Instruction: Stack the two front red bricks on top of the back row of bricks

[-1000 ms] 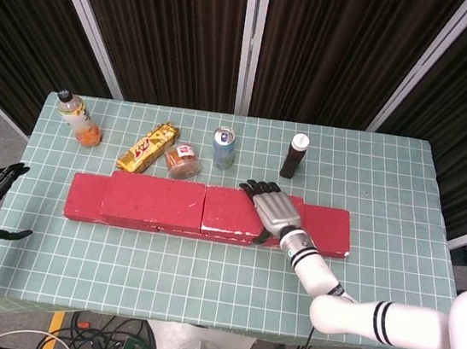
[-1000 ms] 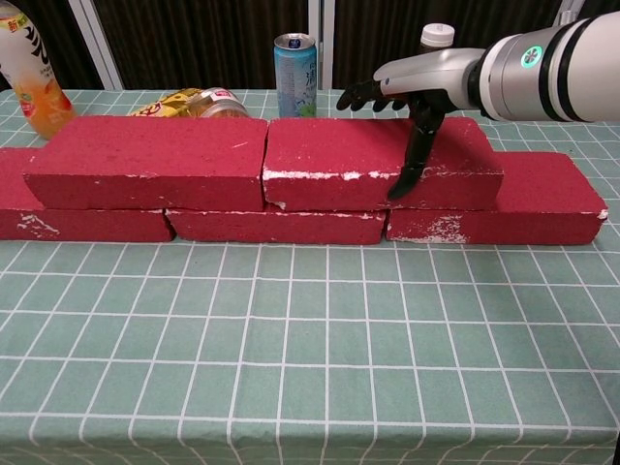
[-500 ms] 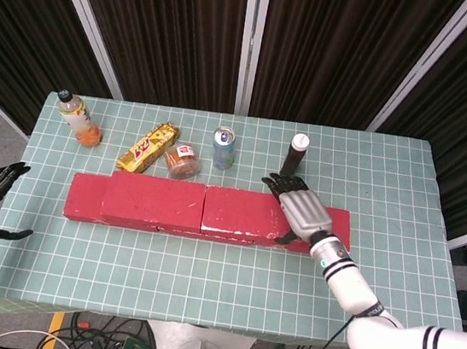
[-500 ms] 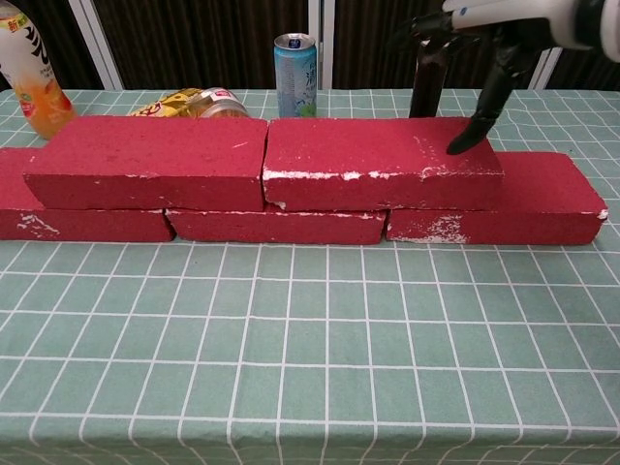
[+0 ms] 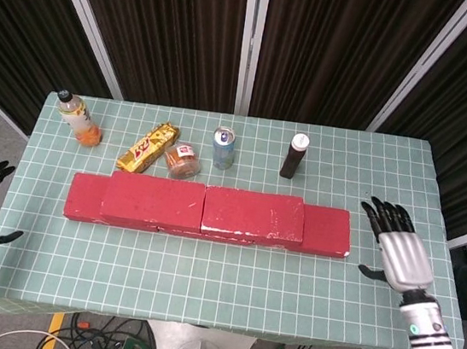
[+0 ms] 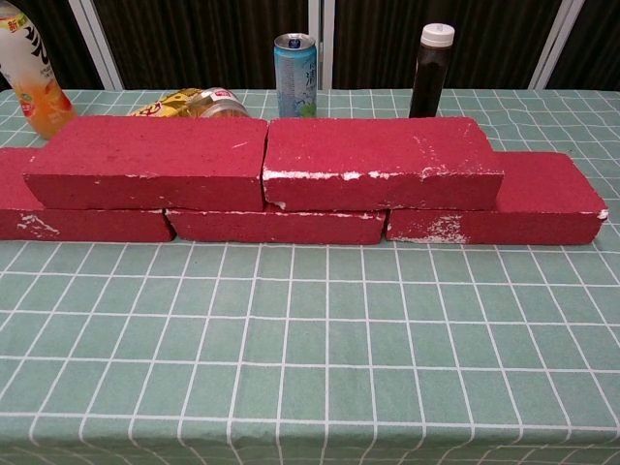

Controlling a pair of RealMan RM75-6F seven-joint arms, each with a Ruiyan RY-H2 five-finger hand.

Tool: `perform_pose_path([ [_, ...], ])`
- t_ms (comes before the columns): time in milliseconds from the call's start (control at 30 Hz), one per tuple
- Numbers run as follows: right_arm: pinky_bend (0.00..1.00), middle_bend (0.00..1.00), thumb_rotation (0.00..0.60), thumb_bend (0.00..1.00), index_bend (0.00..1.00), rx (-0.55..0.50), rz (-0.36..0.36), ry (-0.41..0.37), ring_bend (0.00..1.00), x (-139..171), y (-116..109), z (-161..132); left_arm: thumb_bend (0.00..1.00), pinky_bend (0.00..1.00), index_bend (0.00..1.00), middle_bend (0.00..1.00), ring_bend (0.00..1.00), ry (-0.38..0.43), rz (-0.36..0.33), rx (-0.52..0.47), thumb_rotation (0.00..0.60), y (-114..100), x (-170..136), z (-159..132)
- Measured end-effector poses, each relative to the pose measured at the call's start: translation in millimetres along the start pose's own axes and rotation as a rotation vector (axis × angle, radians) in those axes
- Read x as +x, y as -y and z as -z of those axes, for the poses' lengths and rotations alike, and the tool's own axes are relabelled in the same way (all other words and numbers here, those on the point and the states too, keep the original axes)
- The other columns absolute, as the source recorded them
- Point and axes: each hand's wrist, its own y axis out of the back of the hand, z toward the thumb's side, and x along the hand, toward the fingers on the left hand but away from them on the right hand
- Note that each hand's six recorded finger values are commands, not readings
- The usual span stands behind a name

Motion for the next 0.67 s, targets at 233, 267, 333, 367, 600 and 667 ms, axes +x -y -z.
perform_pose_path([
  [233, 0.00, 0.00, 0.600, 0.00, 0.00, 0.031, 0.057, 0.112, 0.00, 52, 17, 55, 0.00, 0.00, 0.00, 0.00, 0.00, -0.034, -0.022, 0.069, 0.600, 5, -22, 3],
  [267, 0.00, 0.00, 0.600, 0.00, 0.00, 0.031, 0.067, 0.131, 0.00, 58, 20, 62, 0.00, 0.00, 0.00, 0.00, 0.00, -0.041, -0.025, 0.070, 0.600, 6, -26, 5],
  [333, 0.00, 0.00, 0.600, 0.00, 0.00, 0.025, 0.075, 0.155, 0.00, 65, 24, 71, 0.00, 0.00, 0.00, 0.00, 0.00, -0.054, -0.030, 0.082, 0.600, 7, -30, 8],
  [367, 0.00, 0.00, 0.600, 0.00, 0.00, 0.018, 0.076, 0.167, 0.00, 69, 27, 75, 0.00, 0.00, 0.01, 0.00, 0.00, -0.067, -0.034, 0.096, 0.600, 7, -35, 11],
  [600, 0.00, 0.00, 0.600, 0.00, 0.00, 0.007, 0.072, 0.177, 0.00, 78, 37, 81, 0.00, 0.00, 0.01, 0.00, 0.00, -0.095, -0.038, 0.150, 0.600, 14, -48, 22],
  [667, 0.00, 0.00, 0.600, 0.00, 0.00, 0.005, 0.077, 0.170, 0.00, 79, 38, 79, 0.00, 0.00, 0.01, 0.00, 0.00, -0.089, -0.047, 0.145, 0.600, 15, -48, 21],
])
